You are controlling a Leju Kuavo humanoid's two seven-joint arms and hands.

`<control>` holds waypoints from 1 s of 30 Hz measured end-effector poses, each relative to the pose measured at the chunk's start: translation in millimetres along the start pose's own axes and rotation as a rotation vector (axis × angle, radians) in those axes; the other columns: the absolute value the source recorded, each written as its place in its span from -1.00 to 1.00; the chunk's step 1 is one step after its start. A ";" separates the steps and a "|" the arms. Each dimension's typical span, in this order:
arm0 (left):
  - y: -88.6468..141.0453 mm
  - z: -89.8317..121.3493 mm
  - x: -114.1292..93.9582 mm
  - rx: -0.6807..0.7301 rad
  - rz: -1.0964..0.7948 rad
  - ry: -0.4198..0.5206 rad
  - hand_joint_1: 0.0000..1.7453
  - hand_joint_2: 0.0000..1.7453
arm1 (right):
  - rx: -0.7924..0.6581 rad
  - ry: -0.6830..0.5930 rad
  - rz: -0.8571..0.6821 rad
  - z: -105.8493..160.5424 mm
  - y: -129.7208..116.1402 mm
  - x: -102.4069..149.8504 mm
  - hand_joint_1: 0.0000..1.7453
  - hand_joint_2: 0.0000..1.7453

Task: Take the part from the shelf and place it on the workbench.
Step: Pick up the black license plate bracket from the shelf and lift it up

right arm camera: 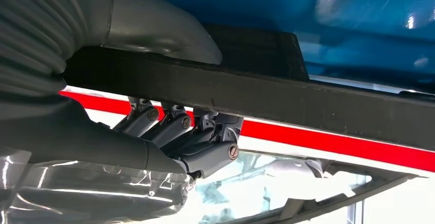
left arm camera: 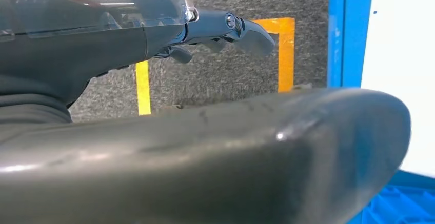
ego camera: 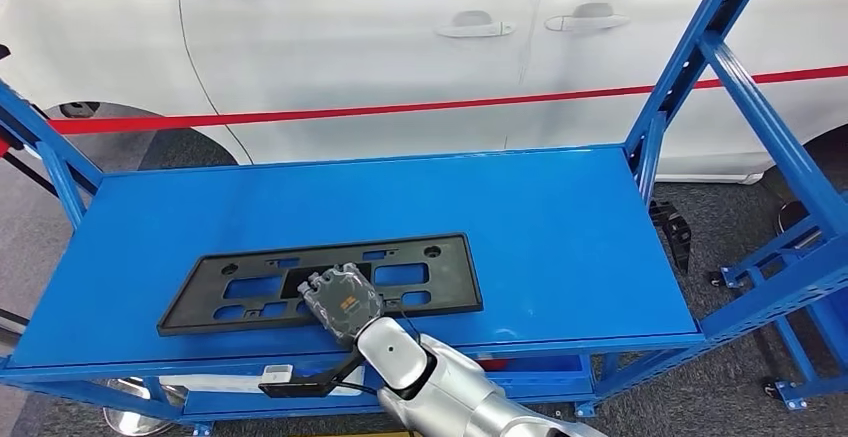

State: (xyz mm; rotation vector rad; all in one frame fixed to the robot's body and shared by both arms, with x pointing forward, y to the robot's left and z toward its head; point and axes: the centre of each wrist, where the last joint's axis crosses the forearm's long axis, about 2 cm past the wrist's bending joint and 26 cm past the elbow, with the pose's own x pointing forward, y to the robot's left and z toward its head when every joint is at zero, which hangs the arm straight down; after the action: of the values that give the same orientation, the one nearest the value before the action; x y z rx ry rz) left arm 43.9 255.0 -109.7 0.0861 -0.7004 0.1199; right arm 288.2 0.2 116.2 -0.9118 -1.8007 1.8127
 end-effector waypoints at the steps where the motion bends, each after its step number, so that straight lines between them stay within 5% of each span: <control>1: 0.1 -0.3 0.5 0.001 0.001 -0.001 -1.00 -1.00 | -0.001 0.001 -0.005 -0.5 -0.4 -0.5 1.00 1.00; 8: -0.2 -0.1 0.2 0.018 0.022 -0.002 -1.00 -1.00 | -0.079 -0.039 -0.174 -1.9 -5.6 -2.2 1.00 1.00; 15: 0.4 3.2 -4.6 0.070 0.073 0.001 -1.00 -1.00 | -0.458 -0.087 -0.773 4.5 -57.3 -6.7 1.00 1.00; 20: 0.9 5.1 -7.3 0.102 0.092 0.005 -1.00 -1.00 | -0.806 -0.119 -1.134 40.8 -95.7 -17.7 1.00 1.00; 30: 2.4 6.8 -9.9 0.134 0.090 0.011 -1.00 -1.00 | -1.214 -0.183 -1.235 107.4 -132.8 -36.7 1.00 1.00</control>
State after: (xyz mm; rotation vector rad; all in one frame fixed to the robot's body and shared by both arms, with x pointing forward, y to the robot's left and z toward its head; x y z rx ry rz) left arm 31.8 255.8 -110.9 0.1820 -0.6855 0.2535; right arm 218.3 -92.5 246.6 0.2144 -2.5980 -0.0378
